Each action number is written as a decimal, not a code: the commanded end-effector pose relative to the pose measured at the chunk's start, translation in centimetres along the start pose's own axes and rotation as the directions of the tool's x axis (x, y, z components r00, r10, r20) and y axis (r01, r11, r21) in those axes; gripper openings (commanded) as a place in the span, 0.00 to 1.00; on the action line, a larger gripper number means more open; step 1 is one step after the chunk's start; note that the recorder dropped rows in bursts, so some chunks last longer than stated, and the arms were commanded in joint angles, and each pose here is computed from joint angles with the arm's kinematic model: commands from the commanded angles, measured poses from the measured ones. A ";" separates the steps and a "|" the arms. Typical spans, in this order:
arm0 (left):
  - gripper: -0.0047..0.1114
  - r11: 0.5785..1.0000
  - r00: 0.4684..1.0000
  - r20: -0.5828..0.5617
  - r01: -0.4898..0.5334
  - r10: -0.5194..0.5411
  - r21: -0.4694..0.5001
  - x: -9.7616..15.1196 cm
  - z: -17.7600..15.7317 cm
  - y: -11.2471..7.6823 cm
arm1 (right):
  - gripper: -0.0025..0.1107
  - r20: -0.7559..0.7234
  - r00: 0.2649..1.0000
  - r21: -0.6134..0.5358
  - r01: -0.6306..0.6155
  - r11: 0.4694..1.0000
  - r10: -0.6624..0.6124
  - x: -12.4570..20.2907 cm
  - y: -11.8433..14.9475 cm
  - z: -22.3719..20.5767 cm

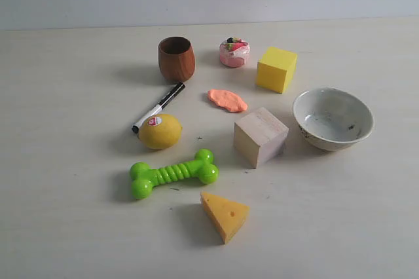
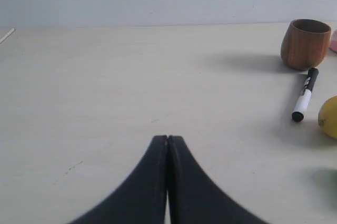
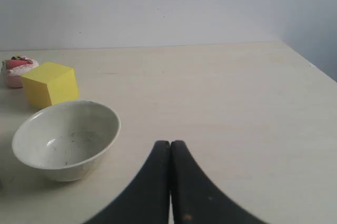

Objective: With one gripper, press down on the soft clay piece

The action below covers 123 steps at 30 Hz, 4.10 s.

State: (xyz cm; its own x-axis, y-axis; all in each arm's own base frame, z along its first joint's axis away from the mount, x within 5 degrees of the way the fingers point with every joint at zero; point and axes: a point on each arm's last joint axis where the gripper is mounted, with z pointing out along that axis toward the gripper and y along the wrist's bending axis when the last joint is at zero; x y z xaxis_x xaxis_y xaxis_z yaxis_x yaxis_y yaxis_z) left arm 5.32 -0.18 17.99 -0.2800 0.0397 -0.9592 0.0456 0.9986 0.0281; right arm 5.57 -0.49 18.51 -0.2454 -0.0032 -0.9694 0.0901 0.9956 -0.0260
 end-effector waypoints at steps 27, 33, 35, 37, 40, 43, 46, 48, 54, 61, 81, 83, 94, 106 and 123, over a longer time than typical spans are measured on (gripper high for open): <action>0.04 1.000 1.000 0.013 0.002 -0.002 0.005 -0.1 0.0 0.0 | 0.02 0.022 1.000 0.007 0.004 1.000 -0.004 -0.1 0.0 0.0; 0.04 1.000 1.000 0.013 0.002 -0.002 0.005 -0.1 0.0 0.0 | 0.02 0.210 0.978 0.019 -0.009 1.000 0.005 -1.8 -0.2 -0.2; 0.04 1.000 1.000 0.013 0.002 -0.002 0.005 -0.1 0.0 0.0 | 0.02 0.287 0.958 0.024 -0.011 1.000 0.003 -2.5 -0.2 -0.4; 0.04 1.000 1.000 0.013 0.002 -0.002 0.005 -0.1 0.0 0.0 | 0.02 0.315 0.949 0.027 -0.011 1.000 0.002 -2.7 -0.2 -0.5; 0.04 1.000 1.000 0.013 0.002 -0.002 0.005 -0.1 0.0 0.0 | 0.02 0.320 0.947 0.027 -0.011 1.000 0.002 -2.8 -0.2 -0.5; 0.04 1.000 1.000 0.013 0.002 -0.002 0.005 -0.1 0.0 0.0 | 0.02 0.320 0.947 0.028 -0.009 1.000 0.000 -2.8 -0.2 -0.5; 0.04 1.000 1.000 0.013 0.002 -0.002 0.005 -0.1 0.0 0.0 | 0.02 0.376 0.927 0.033 -0.009 0.999 -0.004 -3.3 -0.3 -0.7; 0.04 1.000 1.000 0.013 0.002 -0.002 0.005 -0.1 0.0 0.0 | 0.02 0.455 0.890 0.039 -0.012 0.999 -0.007 -4.0 -0.3 -1.0; 0.04 1.000 1.000 0.013 0.002 -0.002 0.005 -0.1 0.0 0.0 | 0.02 0.730 0.677 -0.029 -0.111 0.993 0.096 -6.5 -0.5 -2.9; 0.04 1.000 1.000 0.013 0.002 -0.002 0.005 -0.1 0.0 0.0 | 0.02 0.758 0.558 -0.223 -0.266 0.938 0.339 -8.4 -0.7 -4.1; 0.04 1.000 1.000 0.013 0.002 -0.002 0.005 -0.1 0.0 0.0 | 0.02 0.120 0.993 -0.375 0.059 0.925 -0.015 -24.7 2.8 -2.2; 0.04 1.000 1.000 0.013 0.002 -0.002 0.005 -0.1 0.0 0.0 | 0.02 0.031 0.998 -0.476 0.058 0.878 -0.050 -25.2 3.8 -0.2; 0.04 1.000 1.000 0.013 0.002 -0.002 0.005 -0.1 0.0 0.0 | 0.02 -0.301 0.904 -0.697 0.009 0.717 -0.304 -24.8 10.1 10.4; 0.04 1.000 1.000 0.013 0.002 -0.002 0.005 -0.1 0.0 0.0 | 0.02 -0.541 0.544 -0.737 0.061 0.674 -0.641 -20.6 19.5 22.5; 0.04 1.000 1.000 0.013 0.002 -0.002 0.005 -0.1 0.0 0.0 | 0.02 -0.540 0.663 -0.708 -0.024 0.706 -0.519 -18.1 22.2 26.8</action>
State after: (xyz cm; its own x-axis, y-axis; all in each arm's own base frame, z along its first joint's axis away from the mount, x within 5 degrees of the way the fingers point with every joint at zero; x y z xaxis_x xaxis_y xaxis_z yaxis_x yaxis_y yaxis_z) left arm 5.32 -0.18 17.99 -0.2800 0.0397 -0.9592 0.0456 0.9986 0.0281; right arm 37.07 18.77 28.84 -0.7502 -0.4977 -0.4353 -0.6181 0.7618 0.1941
